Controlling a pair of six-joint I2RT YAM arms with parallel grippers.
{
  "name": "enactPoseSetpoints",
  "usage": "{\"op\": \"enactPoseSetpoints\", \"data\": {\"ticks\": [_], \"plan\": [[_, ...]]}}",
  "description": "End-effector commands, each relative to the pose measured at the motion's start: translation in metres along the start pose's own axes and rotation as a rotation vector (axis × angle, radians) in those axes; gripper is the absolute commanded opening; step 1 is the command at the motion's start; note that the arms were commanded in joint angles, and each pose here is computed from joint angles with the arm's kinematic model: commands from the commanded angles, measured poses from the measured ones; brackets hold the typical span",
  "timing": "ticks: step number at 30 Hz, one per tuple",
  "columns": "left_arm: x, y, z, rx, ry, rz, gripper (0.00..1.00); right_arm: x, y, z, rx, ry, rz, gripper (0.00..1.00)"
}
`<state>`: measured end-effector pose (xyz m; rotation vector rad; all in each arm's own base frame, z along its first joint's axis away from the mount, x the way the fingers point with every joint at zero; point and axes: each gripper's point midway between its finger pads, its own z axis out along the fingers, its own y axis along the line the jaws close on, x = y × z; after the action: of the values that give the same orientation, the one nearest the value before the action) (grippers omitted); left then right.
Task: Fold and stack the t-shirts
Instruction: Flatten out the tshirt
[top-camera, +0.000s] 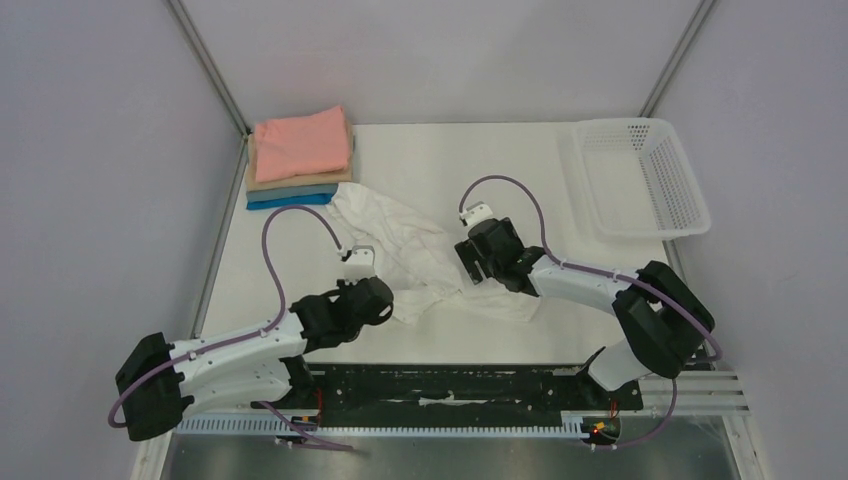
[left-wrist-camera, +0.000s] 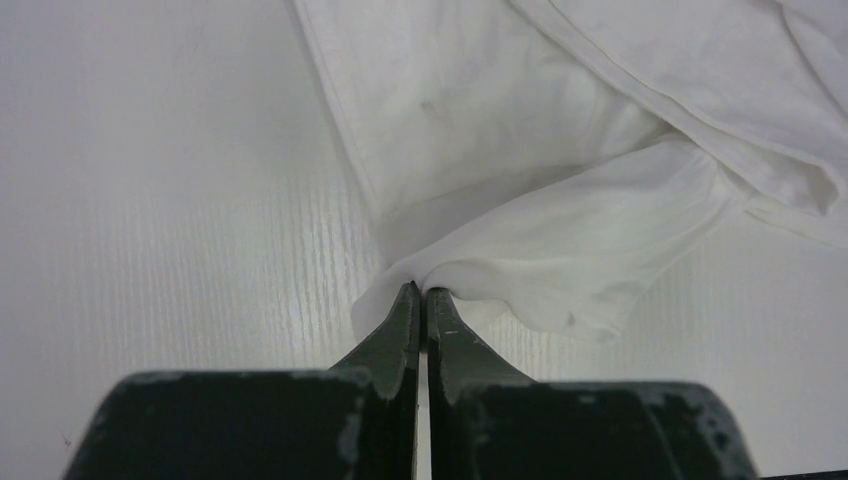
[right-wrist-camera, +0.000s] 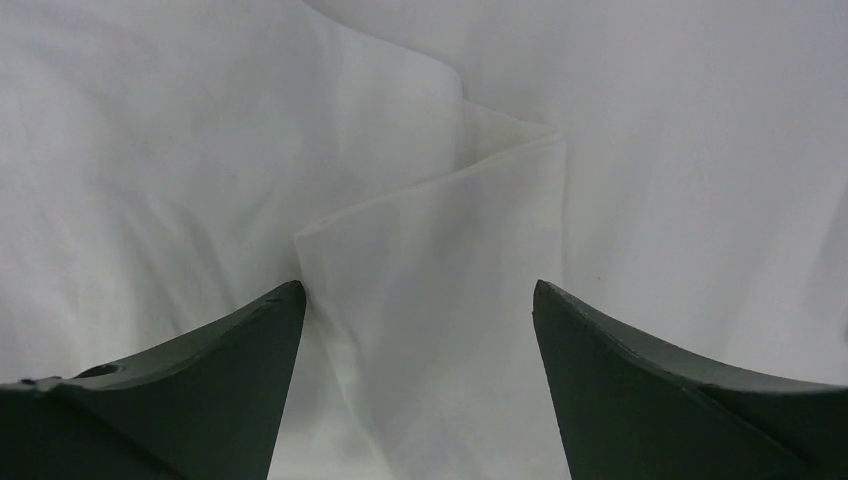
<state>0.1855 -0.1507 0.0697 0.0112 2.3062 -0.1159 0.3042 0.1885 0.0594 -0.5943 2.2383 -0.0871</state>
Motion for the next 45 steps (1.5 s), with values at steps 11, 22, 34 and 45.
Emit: {"op": "enactPoseSetpoints", "data": {"ticks": [11, 22, 34, 45], "plan": [[-0.006, 0.001, 0.0, 0.015, -0.05, -0.031, 0.02, -0.01, 0.001, 0.004, 0.056, -0.028, 0.061, 0.75], [-0.006, 0.006, 0.001, -0.009, -0.057, -0.037, 0.02, -0.007, 0.001, 0.008, 0.056, -0.036, 0.078, 0.38], [-0.008, 0.009, 0.001, -0.027, -0.066, -0.04, 0.02, 0.003, 0.006, 0.024, 0.023, -0.018, 0.141, 0.06], [-0.047, 0.037, -0.018, -0.172, -0.211, -0.166, 0.02, -0.018, -0.082, -0.023, 0.198, -0.199, 0.423, 0.0]]}}
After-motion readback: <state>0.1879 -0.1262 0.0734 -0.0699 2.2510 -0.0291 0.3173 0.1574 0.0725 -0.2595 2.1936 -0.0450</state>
